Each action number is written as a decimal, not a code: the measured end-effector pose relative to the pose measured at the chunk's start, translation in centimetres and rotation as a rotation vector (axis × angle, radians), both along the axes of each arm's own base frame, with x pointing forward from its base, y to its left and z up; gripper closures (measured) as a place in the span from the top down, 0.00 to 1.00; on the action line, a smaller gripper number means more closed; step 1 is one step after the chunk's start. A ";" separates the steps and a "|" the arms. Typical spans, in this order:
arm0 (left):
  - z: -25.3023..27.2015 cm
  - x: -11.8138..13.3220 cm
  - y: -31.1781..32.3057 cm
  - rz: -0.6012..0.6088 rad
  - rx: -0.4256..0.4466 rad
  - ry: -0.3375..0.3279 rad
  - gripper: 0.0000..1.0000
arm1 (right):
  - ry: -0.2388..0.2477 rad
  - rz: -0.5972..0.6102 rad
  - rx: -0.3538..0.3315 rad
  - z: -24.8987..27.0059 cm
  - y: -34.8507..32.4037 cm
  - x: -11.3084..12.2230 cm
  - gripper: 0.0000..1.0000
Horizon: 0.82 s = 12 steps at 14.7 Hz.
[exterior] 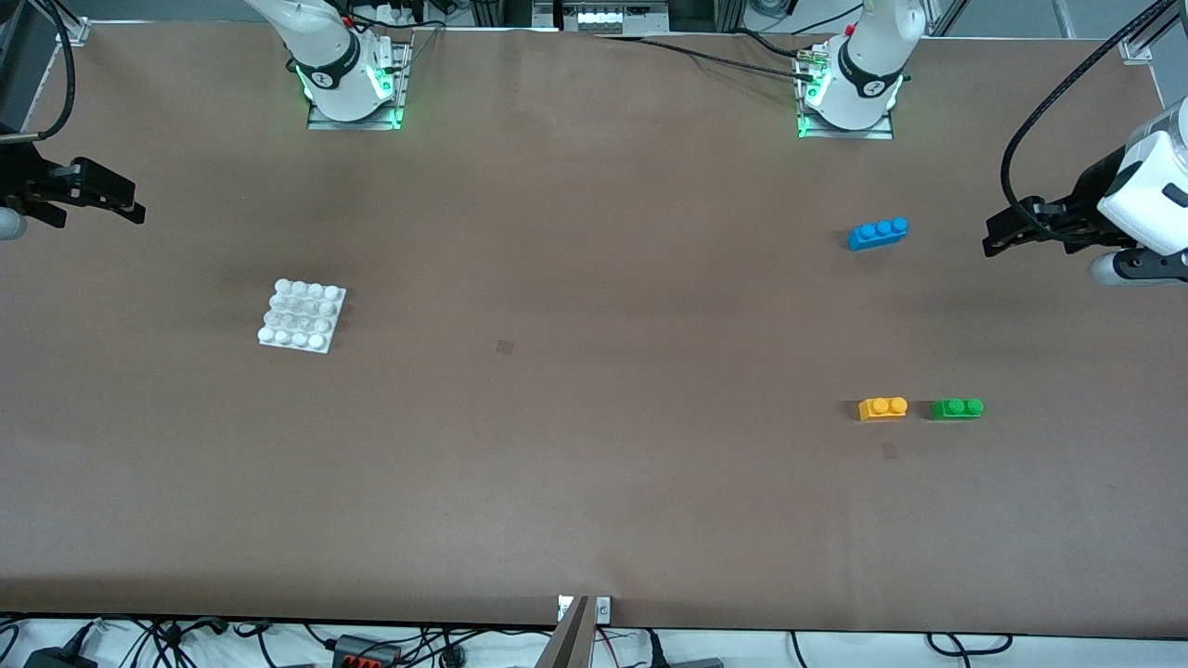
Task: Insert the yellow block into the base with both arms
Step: 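Reach the right gripper to the base plate while the left gripper reaches the block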
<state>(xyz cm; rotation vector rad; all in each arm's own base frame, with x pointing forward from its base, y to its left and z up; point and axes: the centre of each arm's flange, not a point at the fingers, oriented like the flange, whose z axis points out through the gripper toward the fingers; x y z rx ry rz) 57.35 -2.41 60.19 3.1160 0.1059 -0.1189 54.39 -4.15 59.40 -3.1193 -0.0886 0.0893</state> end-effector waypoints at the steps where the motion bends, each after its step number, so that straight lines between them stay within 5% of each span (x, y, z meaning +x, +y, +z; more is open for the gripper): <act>1: 0.0 0.0 0.0 0.000 0.000 0.000 1.00 | 0.000 0.000 0.000 0.0 0.0 0.0 1.00; 12: -0.5 -0.3 0.7 0.013 0.002 0.042 1.00 | 0.000 0.001 0.000 0.0 0.0 0.0 1.00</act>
